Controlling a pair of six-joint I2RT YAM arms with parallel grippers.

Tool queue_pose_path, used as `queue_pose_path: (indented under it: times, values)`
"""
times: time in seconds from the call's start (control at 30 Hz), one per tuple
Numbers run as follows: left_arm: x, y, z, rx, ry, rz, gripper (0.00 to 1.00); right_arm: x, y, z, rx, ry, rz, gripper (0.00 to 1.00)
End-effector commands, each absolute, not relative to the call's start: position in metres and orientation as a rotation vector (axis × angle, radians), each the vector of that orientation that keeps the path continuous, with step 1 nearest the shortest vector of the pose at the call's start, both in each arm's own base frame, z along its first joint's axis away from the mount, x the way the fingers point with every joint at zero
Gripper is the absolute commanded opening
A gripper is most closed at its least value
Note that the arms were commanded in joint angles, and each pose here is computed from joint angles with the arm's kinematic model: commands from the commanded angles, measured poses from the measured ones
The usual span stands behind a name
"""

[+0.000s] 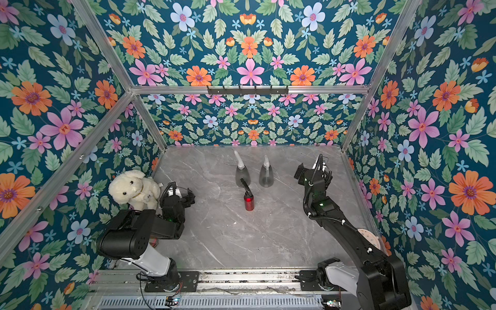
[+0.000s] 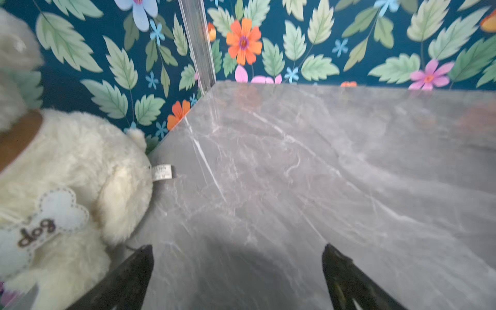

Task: Attach spray nozzles to spray bottles
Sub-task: Reset both arms

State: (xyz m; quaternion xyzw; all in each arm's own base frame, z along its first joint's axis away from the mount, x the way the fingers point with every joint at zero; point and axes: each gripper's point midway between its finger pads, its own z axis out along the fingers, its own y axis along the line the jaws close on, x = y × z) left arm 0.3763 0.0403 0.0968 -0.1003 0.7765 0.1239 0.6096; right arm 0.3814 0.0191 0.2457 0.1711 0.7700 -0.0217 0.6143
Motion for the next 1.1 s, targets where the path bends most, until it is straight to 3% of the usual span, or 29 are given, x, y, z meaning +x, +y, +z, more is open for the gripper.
queue_pose_path:
  times: [0.0, 0.33, 0.7, 1.07]
  values:
    - [0.381, 0.036, 0.113, -0.229, 1.73, 0.235, 1.0, 0.384, 0.0, 0.24, 0.336, 1.725, -0.127, 1.0]
    - [0.381, 0.036, 0.113, -0.228, 1.725, 0.235, 1.0, 0.381, -0.045, 0.149, 0.31, 1.926, -0.362, 1.0]
    - [0.381, 0.036, 0.113, -0.229, 1.724, 0.235, 1.0, 0.375, -0.037, 0.108, 0.294, 1.912, -0.245, 1.0]
    - [0.381, 0.036, 0.113, -0.229, 1.725, 0.236, 1.0, 0.37, -0.038, 0.1, 0.286, 1.86, -0.101, 0.99]
